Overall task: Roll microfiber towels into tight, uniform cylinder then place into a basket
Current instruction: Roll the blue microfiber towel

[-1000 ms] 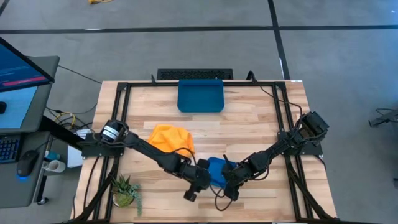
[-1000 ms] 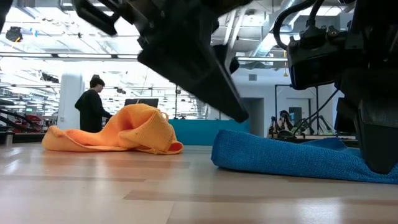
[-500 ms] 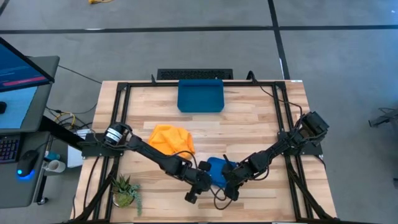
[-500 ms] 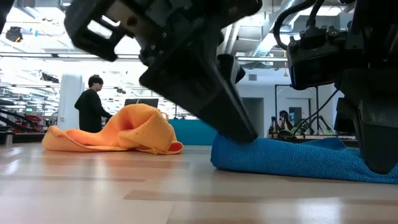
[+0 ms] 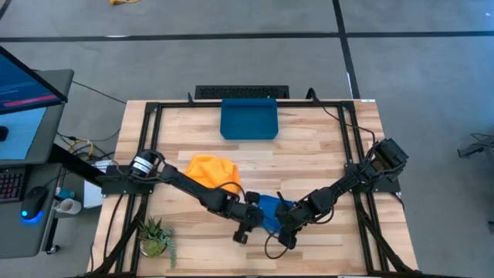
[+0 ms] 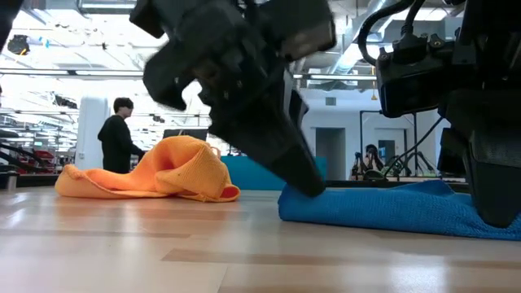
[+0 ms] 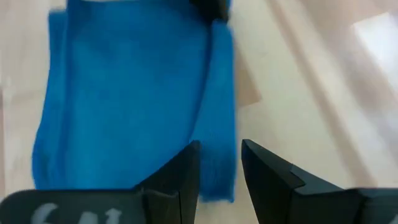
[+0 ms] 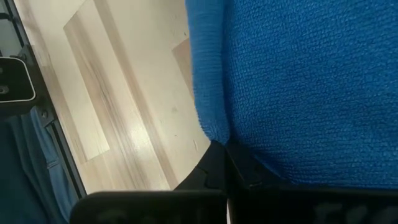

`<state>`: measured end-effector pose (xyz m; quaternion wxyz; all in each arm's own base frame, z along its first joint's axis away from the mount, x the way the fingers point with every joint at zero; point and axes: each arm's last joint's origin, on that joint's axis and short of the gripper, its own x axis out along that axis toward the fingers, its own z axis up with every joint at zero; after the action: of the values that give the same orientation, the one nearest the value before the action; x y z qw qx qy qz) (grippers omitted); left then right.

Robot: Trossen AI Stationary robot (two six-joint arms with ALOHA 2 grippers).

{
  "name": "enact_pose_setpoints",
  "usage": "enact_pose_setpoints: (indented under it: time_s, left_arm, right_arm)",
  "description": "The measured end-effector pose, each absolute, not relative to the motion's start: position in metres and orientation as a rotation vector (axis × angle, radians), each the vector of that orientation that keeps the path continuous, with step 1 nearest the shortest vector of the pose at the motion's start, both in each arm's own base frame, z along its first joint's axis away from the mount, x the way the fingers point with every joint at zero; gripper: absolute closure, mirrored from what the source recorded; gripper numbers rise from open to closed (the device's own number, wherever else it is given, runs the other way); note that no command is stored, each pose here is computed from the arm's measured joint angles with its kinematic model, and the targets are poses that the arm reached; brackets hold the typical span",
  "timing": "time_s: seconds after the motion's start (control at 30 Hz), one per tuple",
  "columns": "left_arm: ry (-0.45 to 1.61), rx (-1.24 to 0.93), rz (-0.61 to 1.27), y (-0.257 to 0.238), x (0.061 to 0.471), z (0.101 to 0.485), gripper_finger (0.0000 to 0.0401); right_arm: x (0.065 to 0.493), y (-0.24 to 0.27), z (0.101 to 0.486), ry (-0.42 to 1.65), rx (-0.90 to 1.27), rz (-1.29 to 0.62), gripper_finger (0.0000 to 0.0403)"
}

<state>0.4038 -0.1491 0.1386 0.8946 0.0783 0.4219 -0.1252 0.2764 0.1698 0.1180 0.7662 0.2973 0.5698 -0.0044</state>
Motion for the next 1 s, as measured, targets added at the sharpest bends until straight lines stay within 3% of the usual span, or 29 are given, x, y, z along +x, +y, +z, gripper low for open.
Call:
enact_pose_setpoints:
  time_s: [0.3, 0.5, 1.0]
  left_arm:
    - [0.89, 0.106, -0.24, -0.141, 0.4, 0.127, 0.0289]
    - [0.908, 0.062, -0.206, -0.14, 0.397, 0.123, 0.0289]
    - [0.913, 0.054, -0.199, -0.14, 0.396, 0.123, 0.0289]
  right_arm:
    - [0.277, 0.17, 0.118, 1.234, 0.627, 0.006, 0.0368]
    - [0.281, 0.172, 0.119, 1.175, 0.529, 0.119, 0.0357]
    - [0.282, 0.161, 0.135, 1.161, 0.571, 0.12, 0.0326]
